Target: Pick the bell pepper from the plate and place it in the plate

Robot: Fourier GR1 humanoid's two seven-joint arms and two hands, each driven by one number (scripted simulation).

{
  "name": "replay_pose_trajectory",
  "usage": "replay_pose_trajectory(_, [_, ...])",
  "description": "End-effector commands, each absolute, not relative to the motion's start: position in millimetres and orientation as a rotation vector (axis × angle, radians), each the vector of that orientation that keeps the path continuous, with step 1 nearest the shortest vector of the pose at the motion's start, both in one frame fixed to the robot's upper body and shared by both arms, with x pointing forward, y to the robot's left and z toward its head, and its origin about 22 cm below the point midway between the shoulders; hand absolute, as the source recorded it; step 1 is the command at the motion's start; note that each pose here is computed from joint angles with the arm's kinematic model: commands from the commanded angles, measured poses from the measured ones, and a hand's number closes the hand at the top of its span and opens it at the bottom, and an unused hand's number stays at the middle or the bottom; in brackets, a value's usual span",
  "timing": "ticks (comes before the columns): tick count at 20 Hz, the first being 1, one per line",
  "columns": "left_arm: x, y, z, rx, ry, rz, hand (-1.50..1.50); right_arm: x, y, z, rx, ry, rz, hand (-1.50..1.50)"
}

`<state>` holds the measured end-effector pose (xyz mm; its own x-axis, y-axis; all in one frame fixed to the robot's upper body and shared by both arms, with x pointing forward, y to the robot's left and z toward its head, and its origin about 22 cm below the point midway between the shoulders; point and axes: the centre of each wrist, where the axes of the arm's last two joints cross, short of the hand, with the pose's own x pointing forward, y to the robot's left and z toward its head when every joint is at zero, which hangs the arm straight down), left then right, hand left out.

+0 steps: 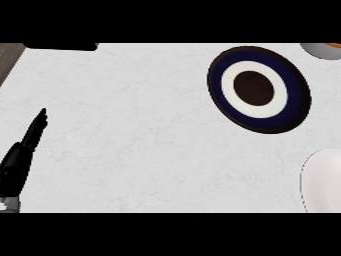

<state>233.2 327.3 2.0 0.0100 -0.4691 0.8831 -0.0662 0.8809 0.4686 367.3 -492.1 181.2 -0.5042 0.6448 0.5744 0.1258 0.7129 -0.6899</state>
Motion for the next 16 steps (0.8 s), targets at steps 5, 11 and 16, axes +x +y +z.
replay_pose_trajectory(5, [229.4,328.4,4.5,0.45,-1.53,-0.296,0.0,421.8,-413.7,188.3,-0.342,-1.977,0.855,1.5])
replay_pose_trajectory(11, [219.0,322.8,-13.0,0.442,-1.528,-0.317,0.0,443.6,-353.2,155.8,-0.3,-1.882,0.982,1.5])
replay_pose_trajectory(16, [221.8,346.3,-2.1,0.458,-1.536,-0.31,0.0,451.4,-315.0,129.0,-0.248,-1.844,1.012,1.5])
